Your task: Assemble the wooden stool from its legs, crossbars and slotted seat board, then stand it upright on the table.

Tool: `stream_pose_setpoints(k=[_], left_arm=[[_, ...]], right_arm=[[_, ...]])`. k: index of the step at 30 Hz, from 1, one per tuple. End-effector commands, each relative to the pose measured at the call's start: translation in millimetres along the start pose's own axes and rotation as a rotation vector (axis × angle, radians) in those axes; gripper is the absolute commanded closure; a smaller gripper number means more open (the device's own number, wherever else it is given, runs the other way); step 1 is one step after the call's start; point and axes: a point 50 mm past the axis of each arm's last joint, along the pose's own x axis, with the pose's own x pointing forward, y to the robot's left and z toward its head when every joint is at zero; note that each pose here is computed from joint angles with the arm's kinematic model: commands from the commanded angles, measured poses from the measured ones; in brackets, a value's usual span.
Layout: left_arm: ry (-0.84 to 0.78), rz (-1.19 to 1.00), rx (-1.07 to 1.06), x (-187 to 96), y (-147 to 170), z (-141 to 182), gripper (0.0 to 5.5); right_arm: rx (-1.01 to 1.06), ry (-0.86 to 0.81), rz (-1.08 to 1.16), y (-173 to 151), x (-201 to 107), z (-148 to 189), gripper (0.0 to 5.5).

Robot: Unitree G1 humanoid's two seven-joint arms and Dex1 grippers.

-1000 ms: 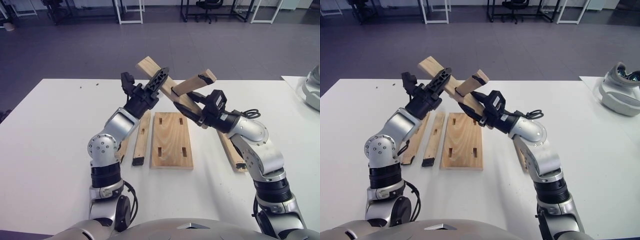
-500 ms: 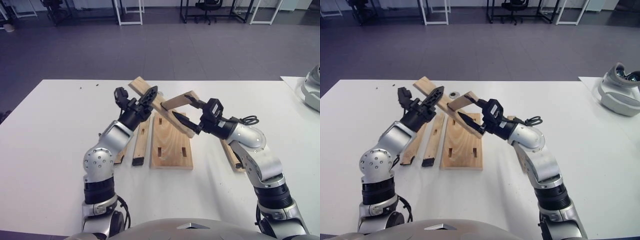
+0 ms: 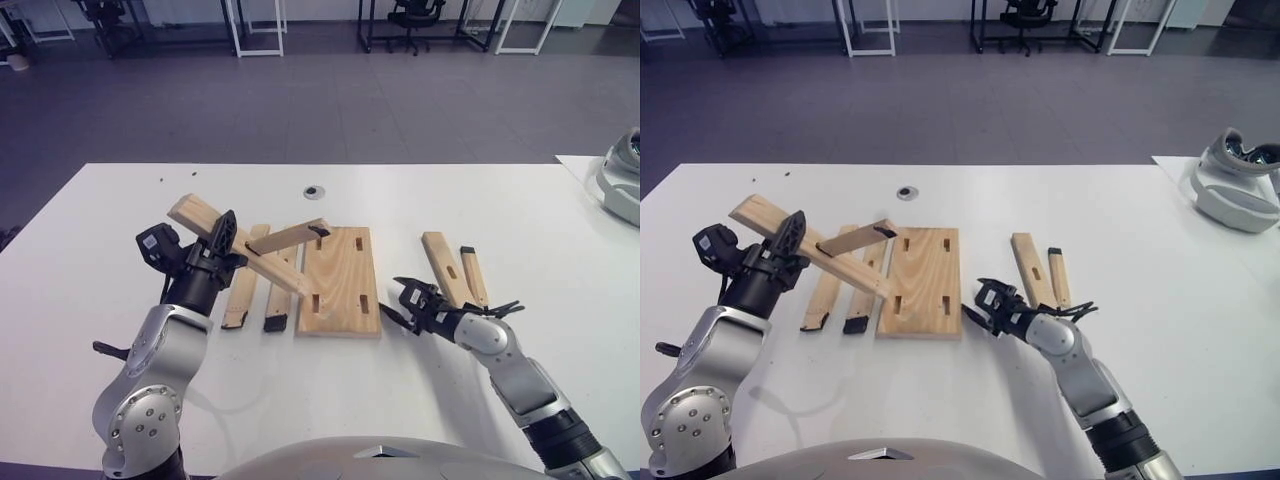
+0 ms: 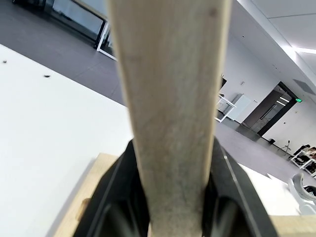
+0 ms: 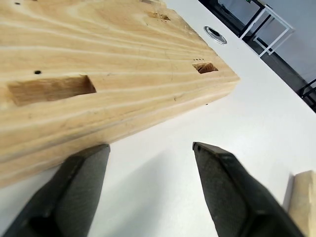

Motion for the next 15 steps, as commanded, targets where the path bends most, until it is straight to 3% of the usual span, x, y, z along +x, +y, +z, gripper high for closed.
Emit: stream_pose_setpoints(k=[1, 12, 15], left_arm=[[0.031, 0.020, -0.015, -2, 2, -6, 4.48], [0.070, 0.039, 0.215, 7, 13, -32, 4.48], [0.161, 0.047, 0.375, 2, 14, -40, 4.48]], right_arm=[[-0.018, 0.016, 0.034, 6, 6, -1, 2.36], [-0.028, -0.017, 0.062, 7, 5, 6, 2.36], [-0.026, -0.036, 0.055, 6, 3, 10, 2.36]])
